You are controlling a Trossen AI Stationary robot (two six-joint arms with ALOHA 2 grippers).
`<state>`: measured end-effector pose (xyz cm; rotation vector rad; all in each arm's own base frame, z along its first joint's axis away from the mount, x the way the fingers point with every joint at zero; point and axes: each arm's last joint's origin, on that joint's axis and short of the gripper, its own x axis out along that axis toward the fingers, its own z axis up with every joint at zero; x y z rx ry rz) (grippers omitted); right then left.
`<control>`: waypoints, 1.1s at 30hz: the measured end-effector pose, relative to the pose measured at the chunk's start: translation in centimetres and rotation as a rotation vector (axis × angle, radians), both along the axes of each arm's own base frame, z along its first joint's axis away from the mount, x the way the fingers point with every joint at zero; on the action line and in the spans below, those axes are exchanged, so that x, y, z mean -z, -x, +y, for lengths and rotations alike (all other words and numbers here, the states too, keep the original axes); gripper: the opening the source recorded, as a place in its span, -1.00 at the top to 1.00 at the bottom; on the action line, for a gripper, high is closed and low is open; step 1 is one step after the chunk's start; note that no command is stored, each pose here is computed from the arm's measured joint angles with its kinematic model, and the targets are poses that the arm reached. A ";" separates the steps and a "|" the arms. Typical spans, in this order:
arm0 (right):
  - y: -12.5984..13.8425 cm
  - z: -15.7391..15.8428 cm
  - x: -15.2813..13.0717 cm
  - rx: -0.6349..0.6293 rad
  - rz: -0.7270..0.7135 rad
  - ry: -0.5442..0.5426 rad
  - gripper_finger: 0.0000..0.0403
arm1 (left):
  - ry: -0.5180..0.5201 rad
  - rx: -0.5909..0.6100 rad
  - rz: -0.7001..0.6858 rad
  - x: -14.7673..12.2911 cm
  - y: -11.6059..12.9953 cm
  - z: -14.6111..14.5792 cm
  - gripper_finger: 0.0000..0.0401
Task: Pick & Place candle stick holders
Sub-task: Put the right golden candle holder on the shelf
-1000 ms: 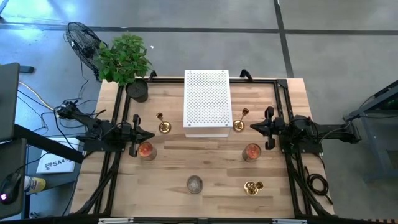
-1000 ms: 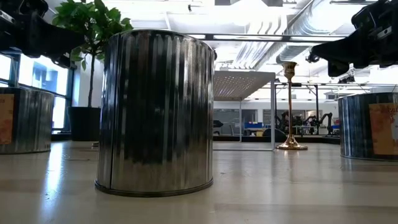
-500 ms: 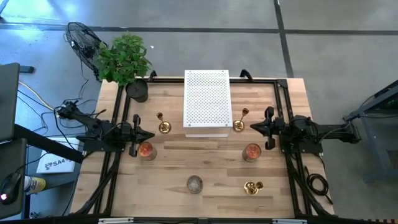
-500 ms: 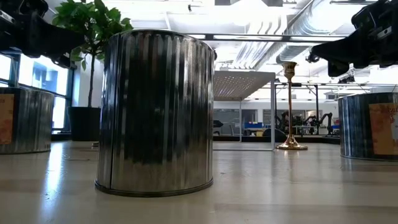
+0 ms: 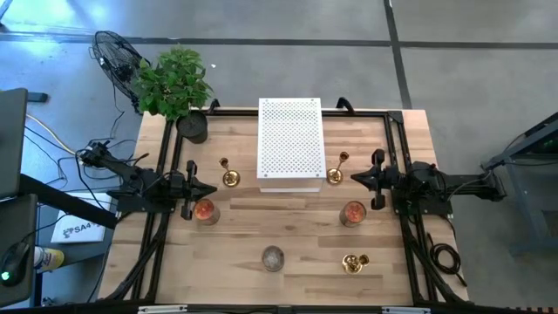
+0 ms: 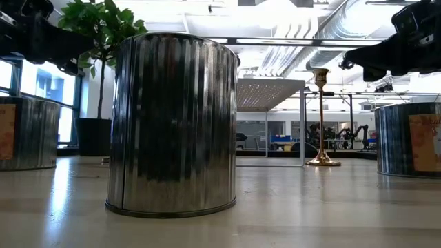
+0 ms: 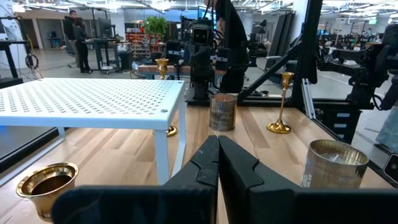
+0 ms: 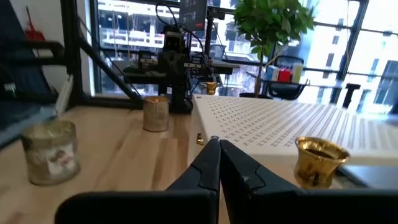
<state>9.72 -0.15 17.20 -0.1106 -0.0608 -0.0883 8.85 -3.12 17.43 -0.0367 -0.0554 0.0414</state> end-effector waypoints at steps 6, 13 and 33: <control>0.0 0.0 0.0 0.001 0.001 0.018 1.00 | 0.000 0.000 0.000 0.0 0.0 0.0 1.00; 0.0 0.0 0.0 0.001 -0.001 0.018 1.00 | 0.000 0.000 0.000 0.0 0.0 0.0 1.00; 0.0 -0.1 0.2 0.014 -0.001 -0.234 0.55 | 0.000 0.000 0.000 0.0 0.0 0.0 1.00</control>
